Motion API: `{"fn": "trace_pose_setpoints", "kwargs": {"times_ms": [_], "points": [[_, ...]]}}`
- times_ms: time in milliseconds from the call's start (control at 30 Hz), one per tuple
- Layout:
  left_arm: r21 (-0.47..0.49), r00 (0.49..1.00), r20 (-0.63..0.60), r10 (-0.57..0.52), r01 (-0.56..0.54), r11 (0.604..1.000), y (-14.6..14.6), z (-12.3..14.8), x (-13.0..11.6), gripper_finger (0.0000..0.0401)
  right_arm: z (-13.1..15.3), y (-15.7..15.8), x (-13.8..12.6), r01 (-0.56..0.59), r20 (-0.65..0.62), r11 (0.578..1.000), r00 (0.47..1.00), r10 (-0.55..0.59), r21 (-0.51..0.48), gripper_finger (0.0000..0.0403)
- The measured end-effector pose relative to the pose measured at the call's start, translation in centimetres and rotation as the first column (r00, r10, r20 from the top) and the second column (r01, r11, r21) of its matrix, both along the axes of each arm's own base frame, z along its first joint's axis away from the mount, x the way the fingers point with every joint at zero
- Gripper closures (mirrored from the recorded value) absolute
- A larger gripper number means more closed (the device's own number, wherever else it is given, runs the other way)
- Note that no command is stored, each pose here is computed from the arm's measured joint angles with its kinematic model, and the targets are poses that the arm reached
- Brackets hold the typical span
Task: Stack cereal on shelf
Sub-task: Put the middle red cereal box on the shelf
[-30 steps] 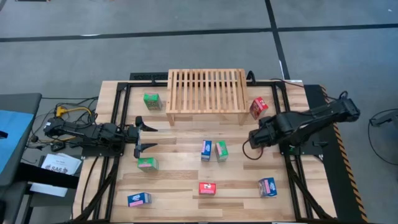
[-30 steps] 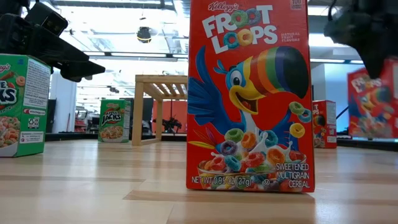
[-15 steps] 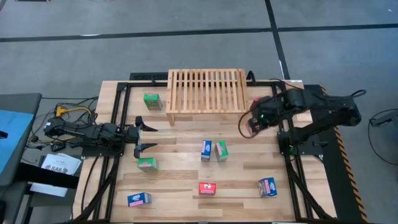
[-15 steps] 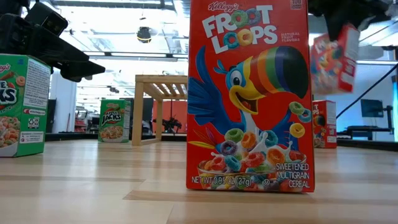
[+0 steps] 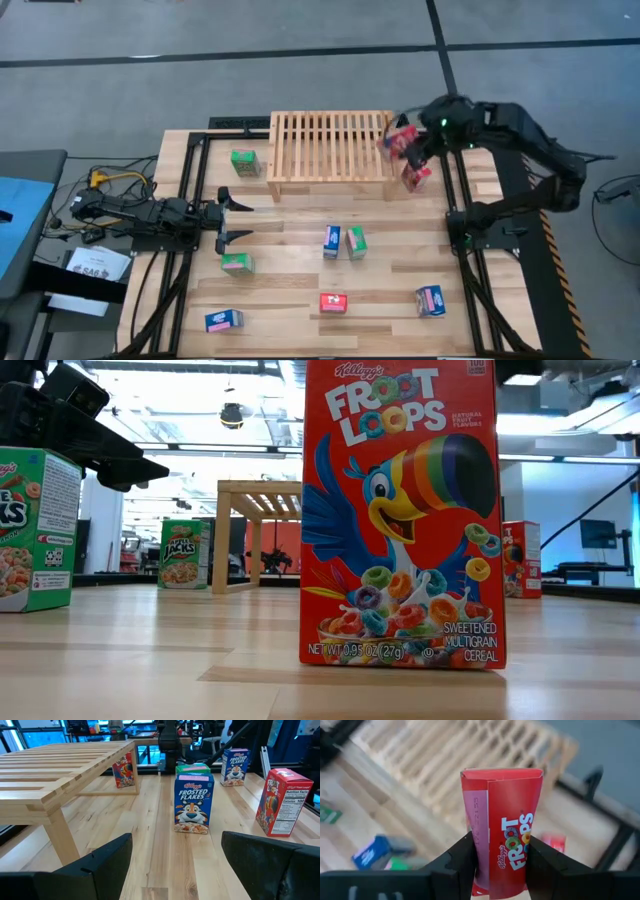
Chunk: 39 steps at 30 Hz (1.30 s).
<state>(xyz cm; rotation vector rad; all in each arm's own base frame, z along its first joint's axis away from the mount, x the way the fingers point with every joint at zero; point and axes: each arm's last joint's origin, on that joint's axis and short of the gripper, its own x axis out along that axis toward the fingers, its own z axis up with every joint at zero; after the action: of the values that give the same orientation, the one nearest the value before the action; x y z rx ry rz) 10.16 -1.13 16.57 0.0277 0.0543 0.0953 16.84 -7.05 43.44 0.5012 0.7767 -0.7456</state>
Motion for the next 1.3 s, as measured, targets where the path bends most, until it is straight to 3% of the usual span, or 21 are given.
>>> {"fn": "trace_pose_setpoints", "kwargs": {"times_ms": [167, 333, 467, 633, 900, 1100, 1300], "points": [[0.000, 1.000, 0.000, 0.000, 0.000, 1.000, 0.0, 0.0, 0.0, 0.0103, 1.5, -1.9, 0.8, -0.106, 0.013, 0.976, 0.994, 0.111, -0.191, 0.0241], [0.000, 1.000, 0.000, 0.000, 0.000, 1.000, 0.0, 0.0, 0.0, 0.0103, 1.9, -3.5, 2.4, -0.210, -0.092, 0.940, 0.977, 0.193, -0.269, 0.0241], [0.000, 1.000, 0.000, 0.000, 0.000, 1.000, 0.0, 0.0, 0.0, 0.0103, 1.4, -4.5, 4.3, -0.342, -0.219, 0.894, 0.933, 0.286, -0.288, 0.0241], [0.000, 1.000, 0.000, 0.000, 0.000, 1.000, 0.0, 0.0, 0.0, 0.0103, 0.3, -4.9, 6.5, -0.483, -0.367, 0.847, 0.846, 0.387, -0.222, 0.0241], [0.000, 1.000, 0.000, 0.000, 0.000, 1.000, 0.0, 0.0, 0.0, 0.0103, -2.2, -4.8, 9.1, -0.570, -0.539, 0.821, 0.684, 0.492, 0.026, 0.0255], [0.000, 1.000, 0.000, 0.000, 0.000, 1.000, 0.0, 0.0, 0.0, 0.0103, -2.4, -5.0, 9.6, -0.595, -0.576, 0.803, 0.649, 0.497, 0.023, 0.0257], [0.000, 1.000, 0.000, 0.000, 0.000, 1.000, 0.0, 0.0, 0.0, 0.0103, -2.3, -5.0, 9.6, -0.588, -0.591, 0.809, 0.649, 0.480, 0.011, 0.0253]]}}
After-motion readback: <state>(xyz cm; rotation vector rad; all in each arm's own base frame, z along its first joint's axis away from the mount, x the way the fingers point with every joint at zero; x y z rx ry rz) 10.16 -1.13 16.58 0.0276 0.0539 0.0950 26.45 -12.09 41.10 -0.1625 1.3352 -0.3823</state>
